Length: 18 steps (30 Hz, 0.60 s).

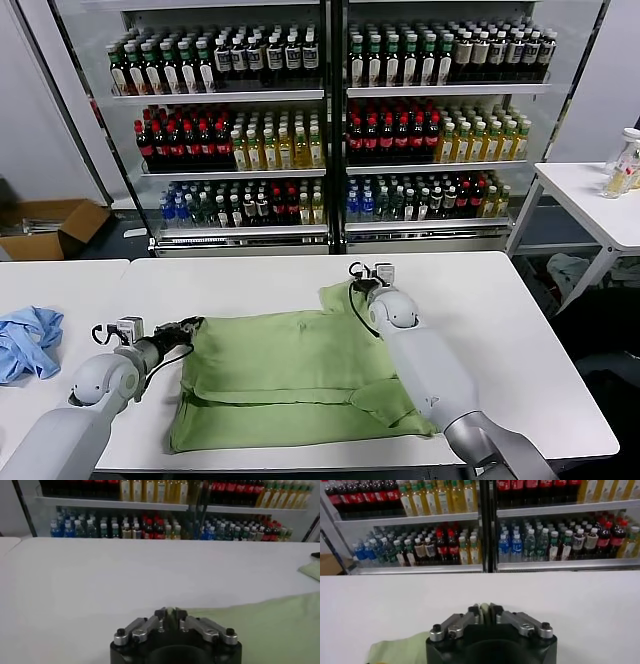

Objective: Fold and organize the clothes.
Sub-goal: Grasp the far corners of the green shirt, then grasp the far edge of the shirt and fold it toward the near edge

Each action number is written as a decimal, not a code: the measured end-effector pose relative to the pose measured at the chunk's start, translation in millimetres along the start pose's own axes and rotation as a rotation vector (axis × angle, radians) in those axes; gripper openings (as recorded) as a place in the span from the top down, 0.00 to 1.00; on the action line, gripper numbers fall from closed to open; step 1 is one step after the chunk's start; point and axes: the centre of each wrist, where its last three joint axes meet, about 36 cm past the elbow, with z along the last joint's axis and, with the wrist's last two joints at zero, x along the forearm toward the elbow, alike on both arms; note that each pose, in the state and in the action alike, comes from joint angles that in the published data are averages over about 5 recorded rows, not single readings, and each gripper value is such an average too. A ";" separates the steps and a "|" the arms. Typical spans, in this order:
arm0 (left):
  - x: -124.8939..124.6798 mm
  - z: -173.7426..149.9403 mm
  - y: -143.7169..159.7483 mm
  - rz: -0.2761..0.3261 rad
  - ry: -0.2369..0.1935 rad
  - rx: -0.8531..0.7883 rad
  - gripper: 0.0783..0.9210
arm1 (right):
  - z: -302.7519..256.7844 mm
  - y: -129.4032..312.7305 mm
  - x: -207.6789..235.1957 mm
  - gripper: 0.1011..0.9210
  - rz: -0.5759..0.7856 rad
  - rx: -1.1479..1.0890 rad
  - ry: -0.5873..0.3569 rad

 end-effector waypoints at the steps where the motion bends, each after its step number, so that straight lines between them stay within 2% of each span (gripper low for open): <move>1: 0.8 -0.5 0.6 0.000 -0.005 0.001 0.98 | -1.1 -0.5 2.7 0.99 -0.002 -0.001 -0.004; 8: 14.7 -9.1 5.5 0.007 -0.066 0.017 0.99 | -20.1 -6.2 42.9 0.99 -0.038 -0.025 -0.064; 13: 31.5 -12.2 3.5 0.019 -0.113 0.024 0.99 | -26.4 -16.8 87.1 0.99 -0.067 -0.052 -0.111; 18: 51.9 -7.5 -5.3 0.036 -0.139 0.017 0.99 | -20.9 -32.4 139.6 0.99 -0.089 -0.069 -0.154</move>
